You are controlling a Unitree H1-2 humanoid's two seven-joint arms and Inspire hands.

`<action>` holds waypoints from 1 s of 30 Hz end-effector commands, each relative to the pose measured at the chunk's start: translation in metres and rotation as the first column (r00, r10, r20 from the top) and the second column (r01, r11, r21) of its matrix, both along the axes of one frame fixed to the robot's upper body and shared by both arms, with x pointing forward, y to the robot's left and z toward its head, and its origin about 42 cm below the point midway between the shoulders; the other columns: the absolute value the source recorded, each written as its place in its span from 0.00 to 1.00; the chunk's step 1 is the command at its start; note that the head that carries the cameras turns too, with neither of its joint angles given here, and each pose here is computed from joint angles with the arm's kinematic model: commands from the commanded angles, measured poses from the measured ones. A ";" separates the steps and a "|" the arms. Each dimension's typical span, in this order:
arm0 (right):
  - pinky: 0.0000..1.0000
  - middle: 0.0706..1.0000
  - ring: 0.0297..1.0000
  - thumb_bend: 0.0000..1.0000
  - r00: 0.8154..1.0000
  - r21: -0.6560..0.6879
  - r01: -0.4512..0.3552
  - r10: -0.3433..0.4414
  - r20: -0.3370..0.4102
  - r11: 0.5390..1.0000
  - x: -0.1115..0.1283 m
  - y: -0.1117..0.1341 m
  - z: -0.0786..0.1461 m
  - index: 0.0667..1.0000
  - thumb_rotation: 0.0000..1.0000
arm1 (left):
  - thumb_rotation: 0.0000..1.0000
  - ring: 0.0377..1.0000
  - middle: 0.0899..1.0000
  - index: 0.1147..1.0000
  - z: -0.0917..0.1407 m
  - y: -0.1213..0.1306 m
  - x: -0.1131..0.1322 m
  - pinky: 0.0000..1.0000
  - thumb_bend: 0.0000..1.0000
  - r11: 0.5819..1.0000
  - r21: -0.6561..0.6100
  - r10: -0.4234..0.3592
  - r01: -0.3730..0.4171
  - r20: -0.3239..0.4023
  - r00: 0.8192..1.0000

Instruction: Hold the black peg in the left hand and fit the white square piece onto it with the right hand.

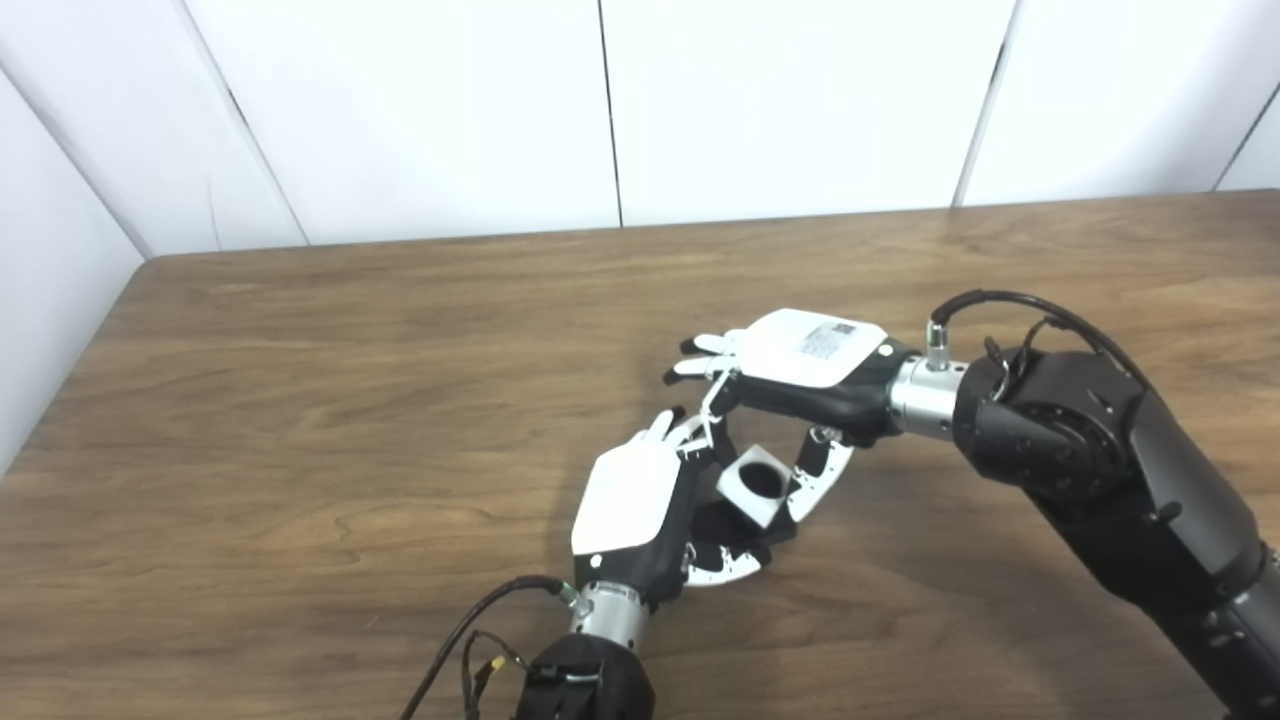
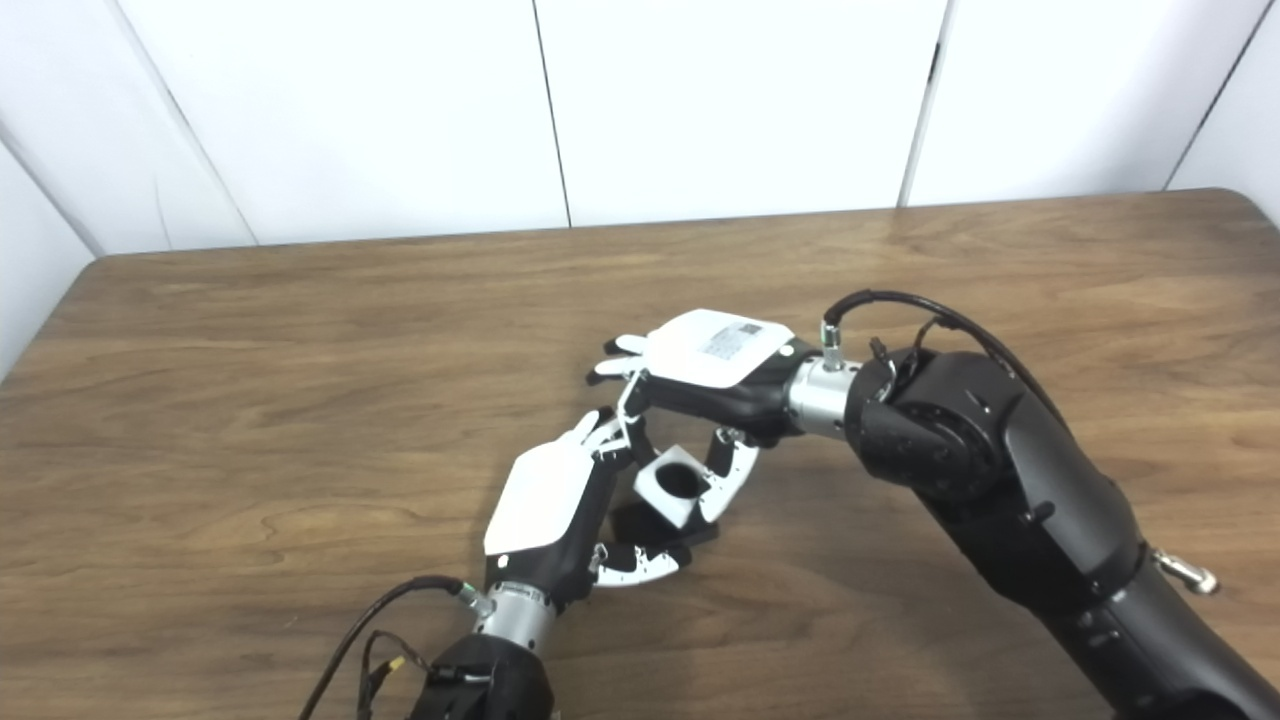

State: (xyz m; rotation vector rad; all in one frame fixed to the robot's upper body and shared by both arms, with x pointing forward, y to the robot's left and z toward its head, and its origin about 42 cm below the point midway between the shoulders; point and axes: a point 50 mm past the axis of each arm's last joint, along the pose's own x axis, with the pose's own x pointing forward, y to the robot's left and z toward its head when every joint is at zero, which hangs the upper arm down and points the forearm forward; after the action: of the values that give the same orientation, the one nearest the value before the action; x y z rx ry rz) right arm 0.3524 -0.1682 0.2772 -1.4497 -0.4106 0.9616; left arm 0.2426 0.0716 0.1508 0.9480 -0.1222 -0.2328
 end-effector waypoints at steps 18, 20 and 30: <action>0.98 0.93 1.00 0.52 0.998 0.004 -0.017 0.017 0.062 1.000 0.002 -0.001 0.017 0.46 0.14 | 0.13 0.95 0.88 0.66 0.007 -0.019 0.000 0.91 0.77 0.999 -0.031 0.008 -0.007 0.017 1.000; 0.98 0.93 1.00 0.52 0.998 0.006 -0.016 0.015 0.060 1.000 0.002 -0.001 0.017 0.46 0.15 | 0.13 0.95 0.88 0.66 0.006 -0.019 0.000 0.91 0.77 0.999 -0.033 0.009 -0.009 0.019 1.000; 0.95 0.94 1.00 0.87 0.999 0.013 0.000 0.000 0.046 1.000 0.003 -0.003 0.024 0.63 0.25 | 0.15 0.96 0.88 0.67 0.007 -0.019 0.000 0.92 0.79 0.999 -0.037 0.018 -0.018 0.010 1.000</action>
State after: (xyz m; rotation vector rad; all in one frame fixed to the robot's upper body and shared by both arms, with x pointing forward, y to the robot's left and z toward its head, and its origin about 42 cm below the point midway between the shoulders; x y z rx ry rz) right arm 0.3540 -0.1725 0.2758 -1.4534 -0.3701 0.9758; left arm 0.2458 0.0697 0.1510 0.9477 -0.1059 -0.2066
